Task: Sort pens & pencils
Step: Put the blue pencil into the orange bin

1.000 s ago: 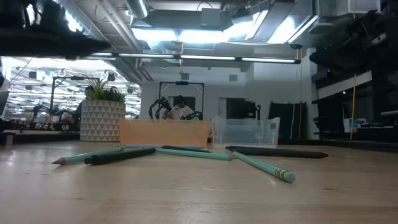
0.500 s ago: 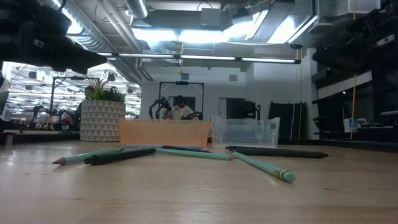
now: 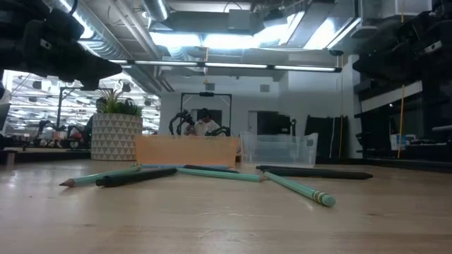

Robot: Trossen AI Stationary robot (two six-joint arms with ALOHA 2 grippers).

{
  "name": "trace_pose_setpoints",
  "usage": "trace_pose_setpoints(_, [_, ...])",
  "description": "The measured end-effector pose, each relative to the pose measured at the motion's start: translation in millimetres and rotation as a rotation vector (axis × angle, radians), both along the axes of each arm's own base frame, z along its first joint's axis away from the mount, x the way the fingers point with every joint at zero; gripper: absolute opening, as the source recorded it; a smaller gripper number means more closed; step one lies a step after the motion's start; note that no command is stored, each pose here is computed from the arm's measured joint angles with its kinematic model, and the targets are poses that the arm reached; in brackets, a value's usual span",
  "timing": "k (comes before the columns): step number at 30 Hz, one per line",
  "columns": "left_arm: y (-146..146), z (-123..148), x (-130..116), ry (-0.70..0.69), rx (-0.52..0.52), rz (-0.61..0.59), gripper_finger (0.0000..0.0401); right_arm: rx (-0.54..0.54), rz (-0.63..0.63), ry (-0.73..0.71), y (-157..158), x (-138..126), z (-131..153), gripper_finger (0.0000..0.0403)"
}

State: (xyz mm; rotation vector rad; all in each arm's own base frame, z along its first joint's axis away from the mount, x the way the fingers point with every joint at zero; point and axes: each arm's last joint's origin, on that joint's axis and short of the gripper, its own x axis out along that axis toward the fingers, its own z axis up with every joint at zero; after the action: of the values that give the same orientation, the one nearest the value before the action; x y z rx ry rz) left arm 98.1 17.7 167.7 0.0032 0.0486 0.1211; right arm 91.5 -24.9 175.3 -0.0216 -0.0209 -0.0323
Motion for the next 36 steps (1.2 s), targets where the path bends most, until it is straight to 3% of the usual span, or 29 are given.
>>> trace_pose_setpoints(5, [-1,20,2,-0.18,0.109,-0.04,0.0031,-0.085,0.026,-0.145,1,-1,15,0.0039])
trace_pose_setpoints(11, [2,23,11,-0.15,0.102,0.002,0.0031,-0.09,0.002,-0.169,1,-3,21,0.0039])
trace_pose_setpoints(16, [4,58,24,-0.151,0.14,-0.012,0.0031,-0.152,0.019,-0.202,3,-6,50,0.0039])
trace_pose_setpoints(23, [14,86,67,0.037,0.187,-0.016,0.0031,-0.161,0.02,-0.084,-3,12,76,0.0039])
trace_pose_setpoints(28, [22,105,94,0.212,0.165,-0.023,0.0031,-0.122,0.033,0.094,-10,29,97,0.0039])
trace_pose_setpoints(36, [30,106,126,0.533,0.117,-0.013,0.0031,-0.106,0.063,0.321,-18,51,121,0.0039])
